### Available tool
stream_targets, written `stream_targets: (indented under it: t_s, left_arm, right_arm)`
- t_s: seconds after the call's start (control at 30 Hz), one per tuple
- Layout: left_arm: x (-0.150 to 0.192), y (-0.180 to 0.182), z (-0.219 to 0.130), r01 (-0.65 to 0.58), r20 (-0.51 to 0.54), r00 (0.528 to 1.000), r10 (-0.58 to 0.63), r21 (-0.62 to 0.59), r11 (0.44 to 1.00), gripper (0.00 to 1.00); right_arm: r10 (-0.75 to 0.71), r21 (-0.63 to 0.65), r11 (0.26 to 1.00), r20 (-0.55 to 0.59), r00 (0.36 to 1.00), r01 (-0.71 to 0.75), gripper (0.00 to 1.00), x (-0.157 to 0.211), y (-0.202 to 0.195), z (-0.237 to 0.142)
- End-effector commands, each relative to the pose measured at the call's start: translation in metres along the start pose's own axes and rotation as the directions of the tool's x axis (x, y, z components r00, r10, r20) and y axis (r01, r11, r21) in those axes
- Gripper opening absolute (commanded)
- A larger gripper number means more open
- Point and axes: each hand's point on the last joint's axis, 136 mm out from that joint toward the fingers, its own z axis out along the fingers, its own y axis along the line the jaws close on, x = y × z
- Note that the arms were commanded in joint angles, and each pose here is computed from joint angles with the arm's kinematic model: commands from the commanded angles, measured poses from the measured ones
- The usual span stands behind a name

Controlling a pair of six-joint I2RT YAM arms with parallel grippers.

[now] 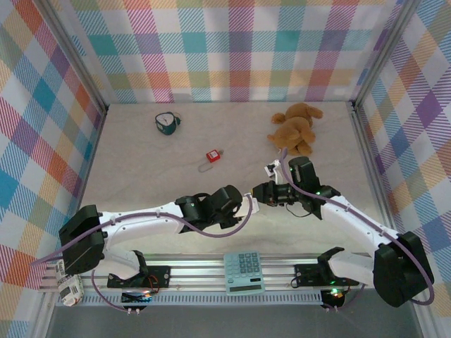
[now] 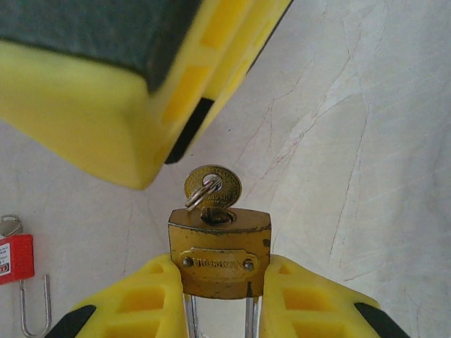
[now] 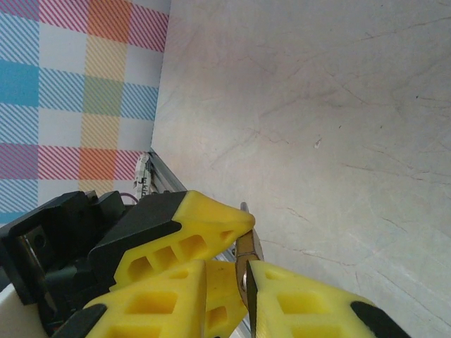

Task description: Unlock with the key

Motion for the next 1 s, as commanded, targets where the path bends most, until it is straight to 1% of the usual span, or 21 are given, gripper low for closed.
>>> stream_targets:
  t_s: [0.0, 0.13, 0.23, 0.4, 0.7, 0.8, 0.97]
  left_arm:
    - [-0.013, 0.006, -0.002, -0.004, 0.028, 1.000, 0.004, 0.000, 1.000, 0.00]
    - [-0.013, 0.007, 0.000, -0.002, 0.029, 1.000, 0.002, -0.003, 1.000, 0.00]
    - [-0.010, 0.007, 0.001, 0.000, 0.024, 1.000, 0.000, -0.001, 1.000, 0.00]
    - [-0.010, 0.008, 0.003, 0.005, 0.025, 1.000, -0.005, 0.004, 1.000, 0.00]
    - [-0.010, 0.005, 0.007, 0.001, 0.020, 1.000, -0.002, 0.019, 1.000, 0.00]
    - [-0.010, 0.004, 0.007, 0.001, 0.020, 1.000, -0.002, 0.021, 1.000, 0.00]
    - [-0.011, 0.004, 0.006, 0.004, 0.024, 1.000, -0.004, 0.022, 1.000, 0.00]
  right_arm:
    - [-0.015, 0.003, 1.000, -0.027, 1.000, 0.015, 0.24, 0.007, -0.003, 0.000]
    - [-0.012, 0.023, 1.000, -0.039, 0.999, 0.013, 0.22, 0.010, -0.008, 0.001]
    - [-0.015, 0.088, 0.996, -0.050, 0.999, 0.020, 0.22, 0.014, -0.021, 0.001]
    - [-0.019, 0.079, 0.997, -0.067, 0.998, 0.025, 0.23, 0.016, -0.019, 0.002]
    - [-0.035, 0.076, 0.996, -0.051, 0.998, 0.039, 0.24, 0.012, -0.015, 0.002]
    - [-0.061, 0.099, 0.993, -0.049, 0.997, 0.065, 0.24, 0.011, -0.014, -0.002]
    - [-0.051, 0.083, 0.995, -0.078, 0.996, 0.058, 0.25, 0.012, -0.013, 0.002]
